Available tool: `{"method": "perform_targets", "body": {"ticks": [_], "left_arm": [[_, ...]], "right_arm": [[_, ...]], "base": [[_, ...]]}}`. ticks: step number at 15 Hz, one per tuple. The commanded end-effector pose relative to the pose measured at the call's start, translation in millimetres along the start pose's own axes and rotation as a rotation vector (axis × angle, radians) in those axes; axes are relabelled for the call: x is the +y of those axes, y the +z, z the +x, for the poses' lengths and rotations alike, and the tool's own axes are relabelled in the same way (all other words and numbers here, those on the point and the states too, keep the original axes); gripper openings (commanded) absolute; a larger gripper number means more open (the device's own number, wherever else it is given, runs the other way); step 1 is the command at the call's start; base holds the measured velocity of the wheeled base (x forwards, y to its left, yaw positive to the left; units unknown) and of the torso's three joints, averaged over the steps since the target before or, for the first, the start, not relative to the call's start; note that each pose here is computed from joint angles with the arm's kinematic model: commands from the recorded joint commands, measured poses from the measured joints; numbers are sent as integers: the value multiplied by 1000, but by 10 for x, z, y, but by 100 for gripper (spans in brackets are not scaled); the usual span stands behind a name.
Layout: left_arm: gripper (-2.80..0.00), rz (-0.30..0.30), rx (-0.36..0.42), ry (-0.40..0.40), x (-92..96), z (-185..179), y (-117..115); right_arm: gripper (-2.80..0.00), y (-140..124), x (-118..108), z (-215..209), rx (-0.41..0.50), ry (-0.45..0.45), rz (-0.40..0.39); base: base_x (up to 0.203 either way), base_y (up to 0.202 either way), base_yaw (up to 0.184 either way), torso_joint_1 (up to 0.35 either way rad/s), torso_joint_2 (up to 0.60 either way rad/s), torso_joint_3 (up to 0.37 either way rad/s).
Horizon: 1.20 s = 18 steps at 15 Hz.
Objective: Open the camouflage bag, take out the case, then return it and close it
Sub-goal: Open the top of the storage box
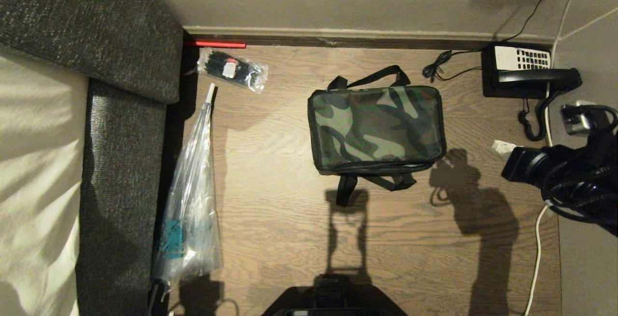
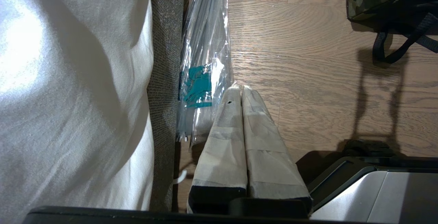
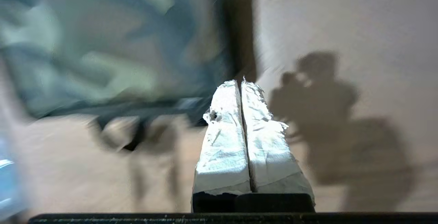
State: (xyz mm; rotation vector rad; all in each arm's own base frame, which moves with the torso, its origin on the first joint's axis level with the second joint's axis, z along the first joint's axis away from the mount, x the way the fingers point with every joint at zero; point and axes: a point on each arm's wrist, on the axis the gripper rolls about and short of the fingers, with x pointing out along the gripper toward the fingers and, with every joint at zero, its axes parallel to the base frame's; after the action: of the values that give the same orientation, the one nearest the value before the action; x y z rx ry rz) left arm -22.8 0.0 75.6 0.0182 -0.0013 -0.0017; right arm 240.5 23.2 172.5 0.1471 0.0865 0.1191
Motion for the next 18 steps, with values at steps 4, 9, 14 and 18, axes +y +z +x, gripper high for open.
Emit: {"method": "perform_targets", "body": {"ticks": [4, 9, 14, 18], "left_arm": [[-280, 0, 1, 0, 0, 1, -4], [-280, 0, 0, 0, 0, 0, 0], [-280, 0, 0, 0, 0, 0, 0], [-280, 0, 0, 0, 0, 0, 0]], "right_arm": [[-280, -21, 172, 188, 19, 80, 272], [0, -30, 104, 891, -22, 216, 305], [0, -68, -152, 973, -52, 199, 308], [0, -198, -267, 1020, -7, 185, 341]], "base": [[0, 0, 0, 0, 0, 0], [0, 0, 0, 0, 0, 0], [0, 0, 0, 0, 0, 0], [0, 0, 0, 0, 0, 0]]}}
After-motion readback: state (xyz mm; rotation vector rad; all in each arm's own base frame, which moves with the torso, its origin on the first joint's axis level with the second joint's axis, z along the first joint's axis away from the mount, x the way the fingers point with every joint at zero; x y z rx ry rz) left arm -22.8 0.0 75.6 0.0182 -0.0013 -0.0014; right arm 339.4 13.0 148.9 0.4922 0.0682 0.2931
